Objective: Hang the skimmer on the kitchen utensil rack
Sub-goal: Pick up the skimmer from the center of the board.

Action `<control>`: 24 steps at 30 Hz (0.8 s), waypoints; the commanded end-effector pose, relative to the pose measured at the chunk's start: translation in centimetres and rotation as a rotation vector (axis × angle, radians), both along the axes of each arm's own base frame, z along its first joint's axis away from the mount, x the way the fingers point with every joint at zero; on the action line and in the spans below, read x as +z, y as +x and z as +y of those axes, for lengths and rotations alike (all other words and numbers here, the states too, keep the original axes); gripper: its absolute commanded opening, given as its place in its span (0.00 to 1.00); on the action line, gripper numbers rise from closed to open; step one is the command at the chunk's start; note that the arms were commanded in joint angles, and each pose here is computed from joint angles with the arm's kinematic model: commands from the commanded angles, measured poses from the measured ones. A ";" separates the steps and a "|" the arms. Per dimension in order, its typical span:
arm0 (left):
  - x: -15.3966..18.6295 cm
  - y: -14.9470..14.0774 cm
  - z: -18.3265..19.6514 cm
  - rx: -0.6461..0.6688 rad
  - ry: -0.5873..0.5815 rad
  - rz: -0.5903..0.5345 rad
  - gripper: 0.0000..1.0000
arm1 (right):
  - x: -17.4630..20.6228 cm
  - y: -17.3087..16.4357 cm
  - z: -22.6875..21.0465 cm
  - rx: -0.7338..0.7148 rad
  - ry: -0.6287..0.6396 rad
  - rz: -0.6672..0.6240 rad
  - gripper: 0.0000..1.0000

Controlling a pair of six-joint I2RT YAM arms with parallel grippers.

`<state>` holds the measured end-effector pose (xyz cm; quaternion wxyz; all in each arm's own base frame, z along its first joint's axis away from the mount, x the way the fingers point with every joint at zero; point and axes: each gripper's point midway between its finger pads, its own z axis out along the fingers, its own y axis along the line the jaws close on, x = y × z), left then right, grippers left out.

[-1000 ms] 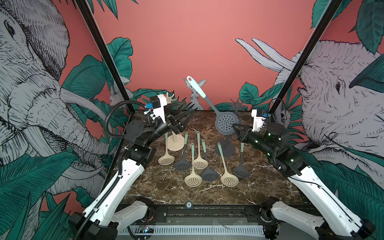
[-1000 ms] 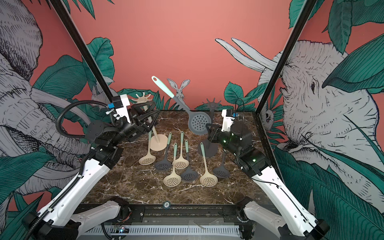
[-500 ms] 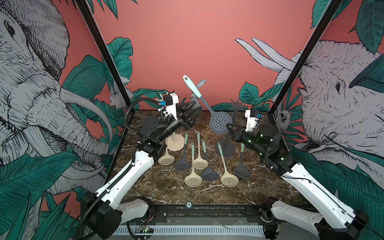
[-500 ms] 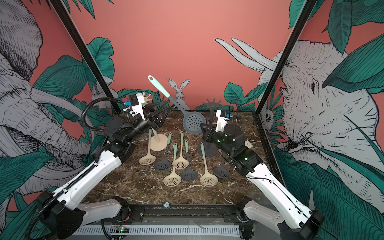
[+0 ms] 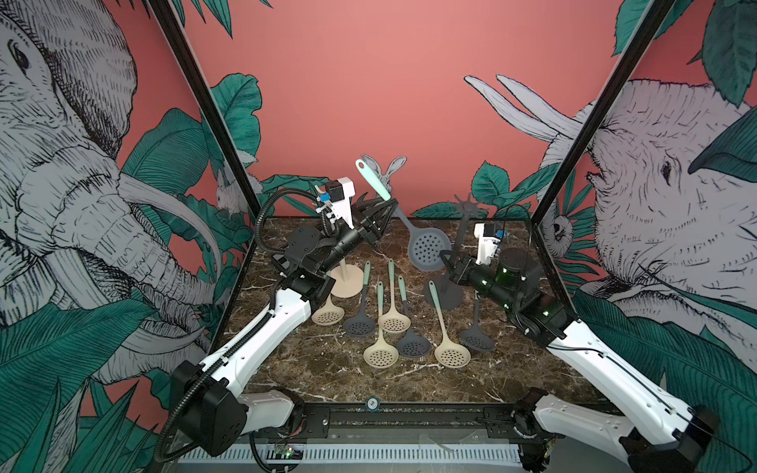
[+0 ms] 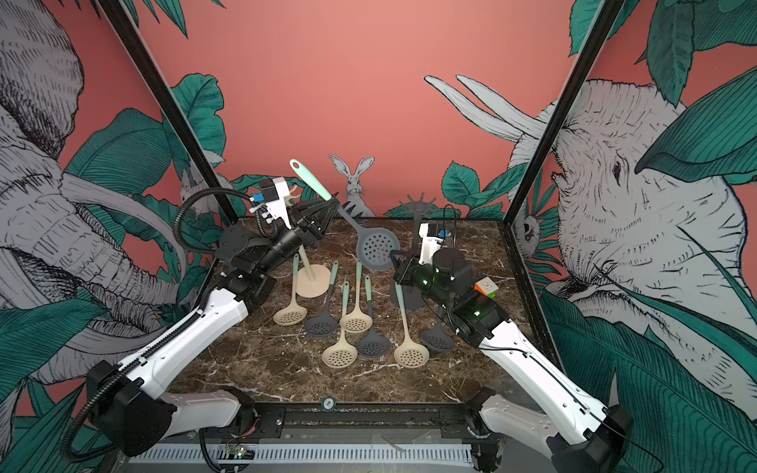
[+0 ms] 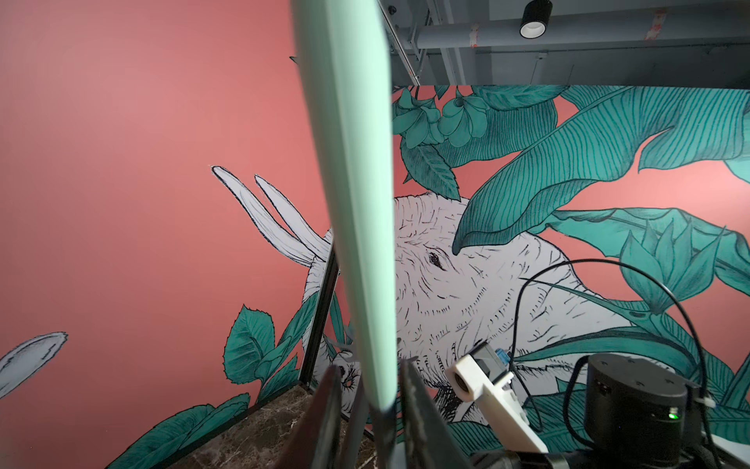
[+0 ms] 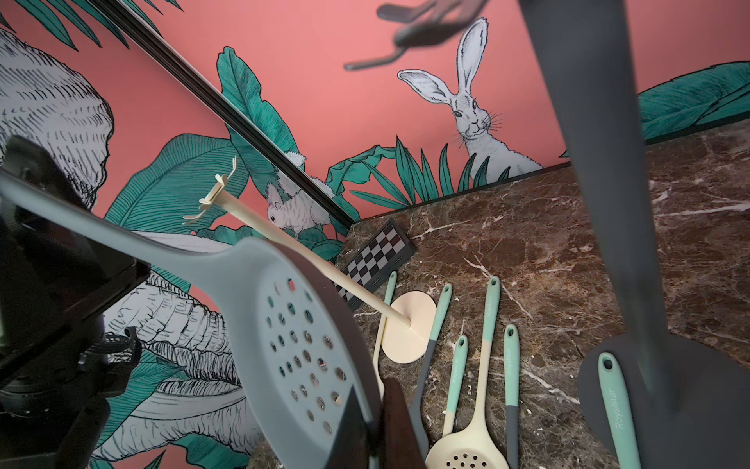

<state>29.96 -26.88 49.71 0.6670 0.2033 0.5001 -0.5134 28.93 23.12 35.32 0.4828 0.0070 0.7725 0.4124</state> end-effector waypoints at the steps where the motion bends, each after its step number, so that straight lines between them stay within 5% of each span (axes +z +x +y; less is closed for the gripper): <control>1: 2.5 -1.3 0.6 -0.006 -0.051 -0.056 0.15 | 2.3 0.2 0.3 -0.002 0.065 -0.066 0.00; 3: 2.5 -1.4 0.7 -0.003 -0.049 -0.056 0.00 | 2.2 0.2 0.2 -0.003 0.064 -0.065 0.00; 5: 2.3 -1.3 0.7 0.005 -0.041 -0.048 0.00 | 2.2 0.0 0.1 -0.001 0.059 -0.073 0.08; 9: 1.9 -1.5 0.7 0.007 -0.008 -0.041 0.00 | 2.9 -1.2 -0.9 0.004 0.012 -0.130 0.42; 12: 1.4 -2.3 0.2 -0.032 0.050 -0.039 0.00 | 3.9 -2.6 -2.0 0.015 -0.040 -0.192 0.56; 18: -0.5 -4.5 -2.1 -0.235 0.181 0.020 0.00 | 6.8 -5.3 -0.5 0.189 -0.097 -0.319 0.61; 24: -1.4 -5.8 -4.0 -0.459 0.181 0.084 0.00 | 6.6 -4.6 3.0 0.324 -0.082 -0.322 0.57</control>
